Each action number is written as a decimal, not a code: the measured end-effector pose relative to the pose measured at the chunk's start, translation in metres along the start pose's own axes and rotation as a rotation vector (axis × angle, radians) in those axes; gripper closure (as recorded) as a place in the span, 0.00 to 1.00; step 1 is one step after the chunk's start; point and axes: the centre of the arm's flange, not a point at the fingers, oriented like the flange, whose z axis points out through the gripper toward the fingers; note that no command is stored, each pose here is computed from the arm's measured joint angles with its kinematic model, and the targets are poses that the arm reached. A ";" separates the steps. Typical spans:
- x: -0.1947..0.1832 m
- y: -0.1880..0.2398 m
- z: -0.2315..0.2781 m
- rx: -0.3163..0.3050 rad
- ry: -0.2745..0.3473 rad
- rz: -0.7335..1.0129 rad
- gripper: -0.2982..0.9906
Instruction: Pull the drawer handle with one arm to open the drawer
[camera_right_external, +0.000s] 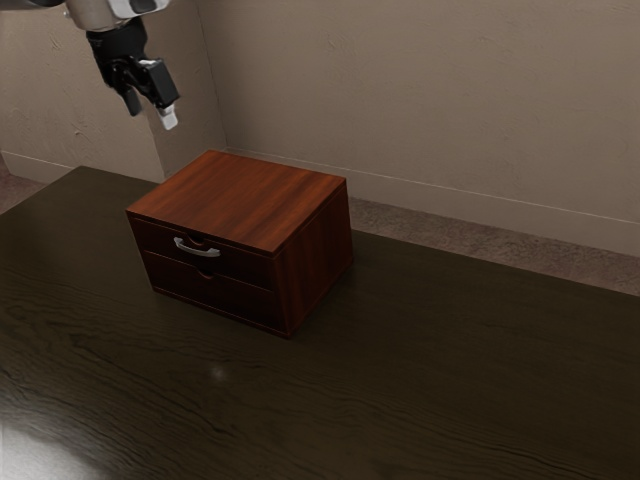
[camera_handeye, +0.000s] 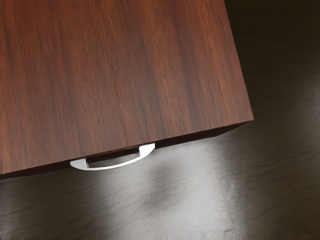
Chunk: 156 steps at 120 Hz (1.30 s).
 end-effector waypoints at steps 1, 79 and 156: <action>0.000 0.000 0.000 0.000 0.000 -0.001 0.23; -0.004 0.081 -0.066 0.025 0.093 0.841 0.24; -0.030 -0.042 0.099 0.181 0.154 1.132 0.37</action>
